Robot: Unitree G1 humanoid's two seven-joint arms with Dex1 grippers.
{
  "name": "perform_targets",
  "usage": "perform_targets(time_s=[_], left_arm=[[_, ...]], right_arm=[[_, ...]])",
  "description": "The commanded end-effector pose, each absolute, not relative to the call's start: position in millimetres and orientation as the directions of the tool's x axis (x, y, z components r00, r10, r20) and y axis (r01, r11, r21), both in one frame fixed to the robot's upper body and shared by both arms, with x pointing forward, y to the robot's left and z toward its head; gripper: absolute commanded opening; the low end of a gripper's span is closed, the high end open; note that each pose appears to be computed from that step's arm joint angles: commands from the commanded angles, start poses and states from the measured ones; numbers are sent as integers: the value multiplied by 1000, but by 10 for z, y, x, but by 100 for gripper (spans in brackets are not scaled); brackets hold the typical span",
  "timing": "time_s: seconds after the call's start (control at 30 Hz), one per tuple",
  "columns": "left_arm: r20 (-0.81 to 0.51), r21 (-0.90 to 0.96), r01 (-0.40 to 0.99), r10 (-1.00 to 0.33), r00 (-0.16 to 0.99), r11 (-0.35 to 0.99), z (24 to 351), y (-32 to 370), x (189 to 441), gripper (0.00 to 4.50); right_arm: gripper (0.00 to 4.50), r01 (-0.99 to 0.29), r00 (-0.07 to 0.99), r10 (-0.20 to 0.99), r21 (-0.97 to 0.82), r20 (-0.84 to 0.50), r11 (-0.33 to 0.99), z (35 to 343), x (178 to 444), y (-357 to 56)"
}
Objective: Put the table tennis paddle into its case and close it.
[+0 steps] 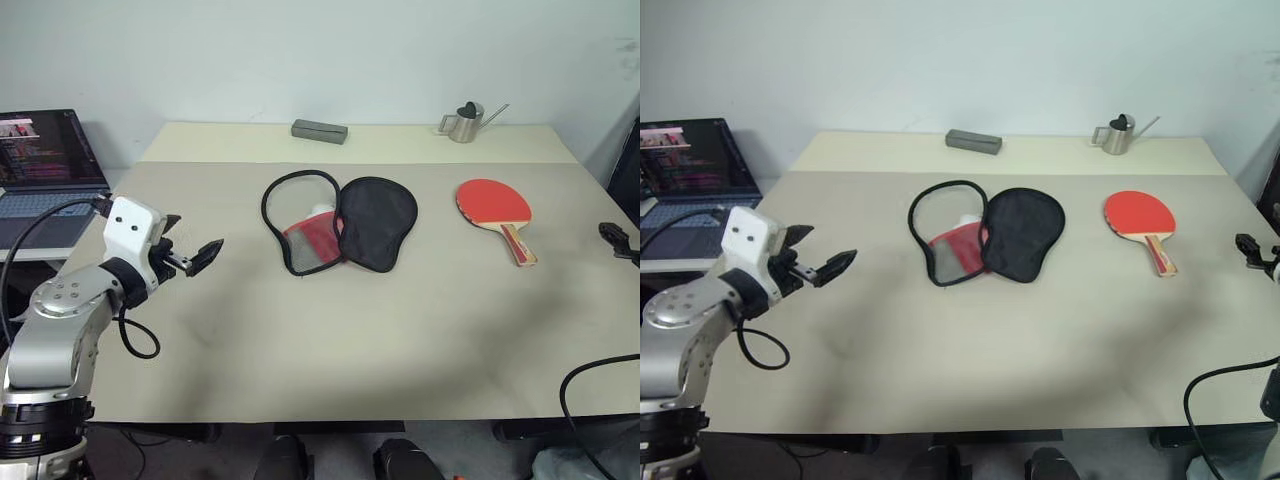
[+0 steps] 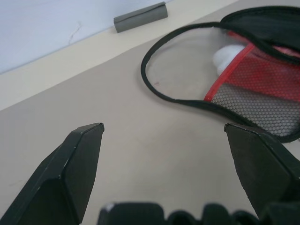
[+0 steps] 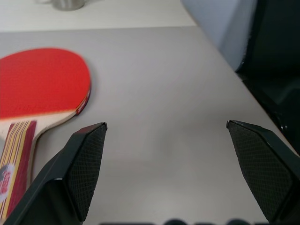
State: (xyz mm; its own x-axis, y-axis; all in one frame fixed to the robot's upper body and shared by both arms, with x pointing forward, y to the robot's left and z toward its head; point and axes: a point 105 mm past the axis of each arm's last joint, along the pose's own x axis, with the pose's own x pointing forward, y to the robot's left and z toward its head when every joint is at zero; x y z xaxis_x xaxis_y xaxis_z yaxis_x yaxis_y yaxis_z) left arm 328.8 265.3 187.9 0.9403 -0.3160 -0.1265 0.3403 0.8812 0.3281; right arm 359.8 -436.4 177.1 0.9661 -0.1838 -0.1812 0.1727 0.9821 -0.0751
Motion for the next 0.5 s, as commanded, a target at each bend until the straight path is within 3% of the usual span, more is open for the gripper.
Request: perform_targets(time_s=[0.03,0.5], left_arm=[[-77,352,313,-306,949,882,1970,2660,3327,450],[-20,319,312,-322,946,895,2090,2819,3322,450]], right_arm=[[448,137,984,-149,-122,-101,983,2078,3643,-4332],[448,-82,994,75,-83,-79,993,2182,3751,-4000]])
